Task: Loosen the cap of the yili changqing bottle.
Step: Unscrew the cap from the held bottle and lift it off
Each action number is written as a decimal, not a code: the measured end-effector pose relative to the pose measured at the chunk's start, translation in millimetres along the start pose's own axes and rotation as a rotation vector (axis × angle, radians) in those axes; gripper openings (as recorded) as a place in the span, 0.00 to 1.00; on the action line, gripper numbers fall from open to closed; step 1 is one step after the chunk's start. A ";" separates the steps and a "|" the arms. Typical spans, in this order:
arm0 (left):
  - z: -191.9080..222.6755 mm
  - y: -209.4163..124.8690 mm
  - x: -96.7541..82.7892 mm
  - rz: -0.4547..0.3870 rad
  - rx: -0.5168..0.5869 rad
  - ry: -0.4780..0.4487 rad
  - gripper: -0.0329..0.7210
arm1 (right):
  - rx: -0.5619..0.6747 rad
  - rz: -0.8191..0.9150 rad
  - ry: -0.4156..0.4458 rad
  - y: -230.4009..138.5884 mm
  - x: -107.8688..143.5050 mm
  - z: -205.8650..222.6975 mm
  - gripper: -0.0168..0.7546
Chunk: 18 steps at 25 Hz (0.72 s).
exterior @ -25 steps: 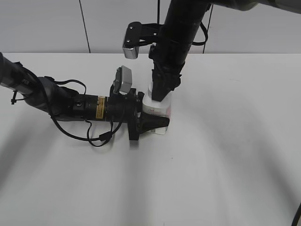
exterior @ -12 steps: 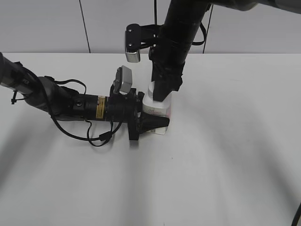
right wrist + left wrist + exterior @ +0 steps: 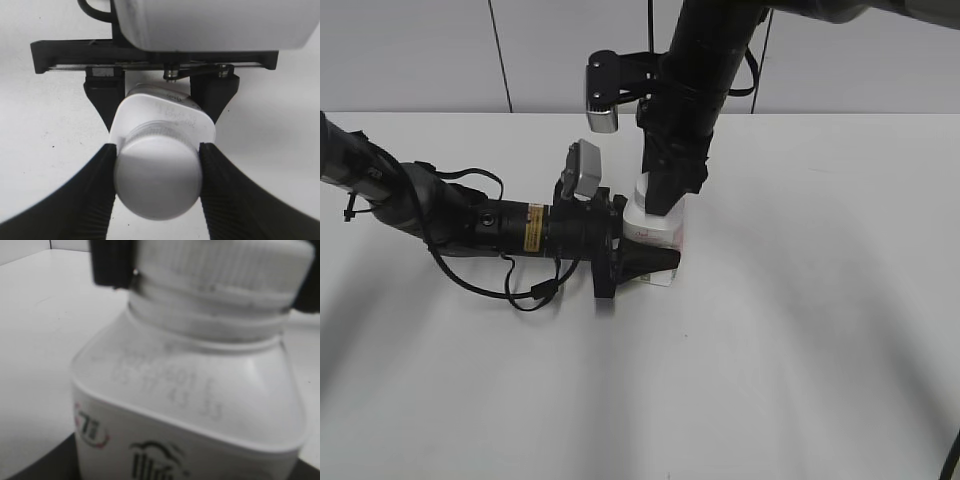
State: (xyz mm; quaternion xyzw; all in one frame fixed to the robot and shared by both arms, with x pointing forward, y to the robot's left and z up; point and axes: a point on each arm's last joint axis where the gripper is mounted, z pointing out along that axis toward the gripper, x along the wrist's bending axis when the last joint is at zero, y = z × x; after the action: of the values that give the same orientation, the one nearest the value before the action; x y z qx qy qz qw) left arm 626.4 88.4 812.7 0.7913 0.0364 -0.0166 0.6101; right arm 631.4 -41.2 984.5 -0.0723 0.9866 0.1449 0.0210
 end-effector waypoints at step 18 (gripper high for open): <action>0.0 0.3 0.2 0.000 0.000 -0.001 0.57 | -0.001 0.068 0.004 -0.2 -0.1 1.8 0.60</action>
State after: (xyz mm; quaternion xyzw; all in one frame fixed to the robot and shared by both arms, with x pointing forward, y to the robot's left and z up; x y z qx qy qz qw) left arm 626.6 88.3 812.9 0.7915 0.0362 -0.0171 0.6099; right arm 631.6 -40.8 982.8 -0.0389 0.9884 0.1458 0.0138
